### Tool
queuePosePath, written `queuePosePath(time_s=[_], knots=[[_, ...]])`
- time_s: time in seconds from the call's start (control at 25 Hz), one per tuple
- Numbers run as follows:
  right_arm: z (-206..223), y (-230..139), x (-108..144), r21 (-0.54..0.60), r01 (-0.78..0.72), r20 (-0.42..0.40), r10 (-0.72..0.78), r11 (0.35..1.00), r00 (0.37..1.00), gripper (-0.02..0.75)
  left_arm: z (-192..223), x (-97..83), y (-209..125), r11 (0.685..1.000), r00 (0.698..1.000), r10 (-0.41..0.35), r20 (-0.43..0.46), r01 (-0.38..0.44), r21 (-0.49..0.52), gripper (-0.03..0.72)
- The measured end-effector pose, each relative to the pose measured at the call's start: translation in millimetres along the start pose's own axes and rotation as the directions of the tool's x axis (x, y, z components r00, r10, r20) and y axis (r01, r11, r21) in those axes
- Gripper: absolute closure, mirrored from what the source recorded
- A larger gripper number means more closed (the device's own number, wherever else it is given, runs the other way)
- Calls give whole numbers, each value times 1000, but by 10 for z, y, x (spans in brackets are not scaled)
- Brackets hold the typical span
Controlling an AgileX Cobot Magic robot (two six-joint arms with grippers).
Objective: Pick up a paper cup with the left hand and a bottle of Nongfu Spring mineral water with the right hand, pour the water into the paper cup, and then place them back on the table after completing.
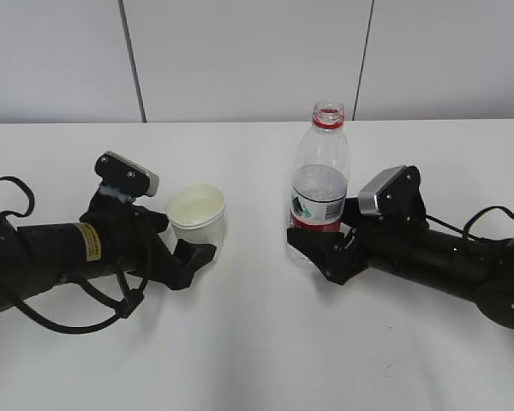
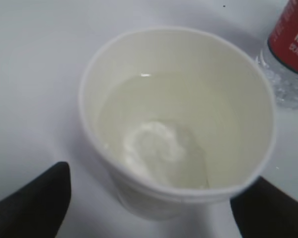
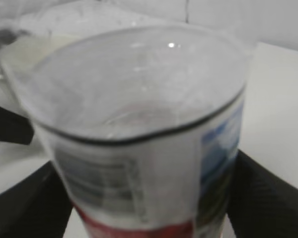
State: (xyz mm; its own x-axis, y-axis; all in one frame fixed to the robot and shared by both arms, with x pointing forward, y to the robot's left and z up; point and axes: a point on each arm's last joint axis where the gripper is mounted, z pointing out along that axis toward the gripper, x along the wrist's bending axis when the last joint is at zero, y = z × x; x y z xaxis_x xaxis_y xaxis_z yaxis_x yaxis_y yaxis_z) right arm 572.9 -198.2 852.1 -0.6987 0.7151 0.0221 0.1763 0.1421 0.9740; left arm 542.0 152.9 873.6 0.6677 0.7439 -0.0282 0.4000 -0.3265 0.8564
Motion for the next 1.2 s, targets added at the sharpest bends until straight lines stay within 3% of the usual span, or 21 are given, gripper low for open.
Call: queuePosePath(time_s=[0.24, 0.48, 0.68, 0.84, 1.04, 1.2], knots=[[-394, -59, 78, 60, -37, 89, 31, 998, 996, 92, -324, -93, -3, 1000, 1000, 3, -15, -3, 24, 88], [-681, -126, -66, 78, -98, 309, 69, 992, 949, 108, -462, -22, -31, 996, 998, -1, -69, 7, 91, 94], [-755, -82, -352, 18, -133, 474, 109, 991, 874, 127, -604, 371, -86, 991, 973, -105, -207, 121, 64, 94], [-696, 38, -540, -48, -118, 541, 125, 992, 832, 139, -715, 708, -97, 980, 934, -162, -320, 191, 59, 97], [-586, 137, -739, -38, -263, 579, 236, 964, 780, 144, -691, 1014, 159, 966, 897, -127, -423, 210, 153, 99], [-590, 343, -899, 95, -381, 641, 236, 920, 731, 144, -732, 1217, 376, 924, 852, -94, -515, 267, 273, 99]])
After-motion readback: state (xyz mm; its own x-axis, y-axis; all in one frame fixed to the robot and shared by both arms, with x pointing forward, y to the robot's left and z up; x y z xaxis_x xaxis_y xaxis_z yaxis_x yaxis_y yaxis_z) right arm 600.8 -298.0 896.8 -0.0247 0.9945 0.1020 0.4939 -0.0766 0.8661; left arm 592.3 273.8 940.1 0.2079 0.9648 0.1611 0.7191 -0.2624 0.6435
